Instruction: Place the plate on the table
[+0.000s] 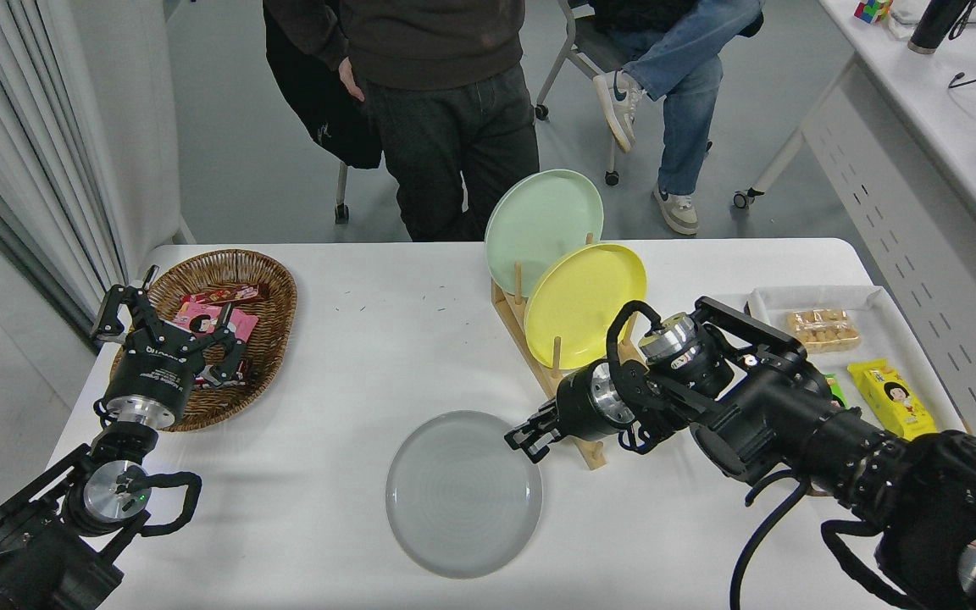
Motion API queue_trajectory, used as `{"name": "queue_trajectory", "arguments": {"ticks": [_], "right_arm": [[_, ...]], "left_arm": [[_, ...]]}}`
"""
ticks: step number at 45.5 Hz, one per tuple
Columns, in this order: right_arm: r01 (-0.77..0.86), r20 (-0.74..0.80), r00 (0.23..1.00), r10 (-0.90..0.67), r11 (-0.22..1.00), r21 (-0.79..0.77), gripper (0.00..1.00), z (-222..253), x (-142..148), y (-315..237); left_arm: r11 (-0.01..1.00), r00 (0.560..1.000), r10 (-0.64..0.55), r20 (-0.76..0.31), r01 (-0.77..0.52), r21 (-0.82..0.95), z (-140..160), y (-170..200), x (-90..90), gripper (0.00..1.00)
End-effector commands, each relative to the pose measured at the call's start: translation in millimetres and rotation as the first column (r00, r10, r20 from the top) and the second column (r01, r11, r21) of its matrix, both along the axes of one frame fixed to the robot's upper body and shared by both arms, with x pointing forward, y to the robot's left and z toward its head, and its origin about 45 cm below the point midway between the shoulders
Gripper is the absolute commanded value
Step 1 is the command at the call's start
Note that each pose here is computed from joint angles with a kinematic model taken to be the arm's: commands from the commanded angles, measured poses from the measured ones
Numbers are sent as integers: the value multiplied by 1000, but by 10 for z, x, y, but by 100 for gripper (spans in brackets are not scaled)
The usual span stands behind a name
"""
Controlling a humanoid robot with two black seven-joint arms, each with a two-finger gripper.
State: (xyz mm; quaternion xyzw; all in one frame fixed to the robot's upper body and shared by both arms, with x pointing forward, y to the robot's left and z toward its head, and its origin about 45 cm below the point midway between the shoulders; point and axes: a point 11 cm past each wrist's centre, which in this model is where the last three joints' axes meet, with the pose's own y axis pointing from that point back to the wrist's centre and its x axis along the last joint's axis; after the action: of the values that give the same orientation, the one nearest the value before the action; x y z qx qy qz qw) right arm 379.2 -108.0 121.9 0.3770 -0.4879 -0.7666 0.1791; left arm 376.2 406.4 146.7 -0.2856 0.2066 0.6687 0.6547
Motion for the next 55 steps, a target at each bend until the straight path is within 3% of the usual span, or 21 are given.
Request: {"name": "queue_trajectory", "arguments": {"ticks": [1, 32, 34, 38, 43, 55], "right_arm": [[-4, -3, 1000, 4, 1000, -18, 0, -13, -8, -15], [-10, 18, 1000, 9, 1000, 8, 1, 16, 11, 19], [-10, 19, 1000, 10, 1000, 9, 6, 17, 12, 20], [-11, 22, 1000, 10, 1000, 13, 28, 19, 15, 23], [-11, 22, 1000, 10, 1000, 15, 36, 21, 15, 25], [-44, 66, 997, 41, 998, 42, 37, 50, 25, 86]], "left_arm": [[1000, 1000, 0, 0, 0, 0, 0, 0, 0, 98], [1000, 1000, 0, 0, 0, 0, 0, 0, 0, 98], [1000, 1000, 0, 0, 0, 0, 0, 0, 0, 98], [1000, 1000, 0, 0, 0, 0, 0, 0, 0, 98], [1000, 1000, 0, 0, 0, 0, 0, 0, 0, 98], [1000, 1000, 0, 0, 0, 0, 0, 0, 0, 98]]}}
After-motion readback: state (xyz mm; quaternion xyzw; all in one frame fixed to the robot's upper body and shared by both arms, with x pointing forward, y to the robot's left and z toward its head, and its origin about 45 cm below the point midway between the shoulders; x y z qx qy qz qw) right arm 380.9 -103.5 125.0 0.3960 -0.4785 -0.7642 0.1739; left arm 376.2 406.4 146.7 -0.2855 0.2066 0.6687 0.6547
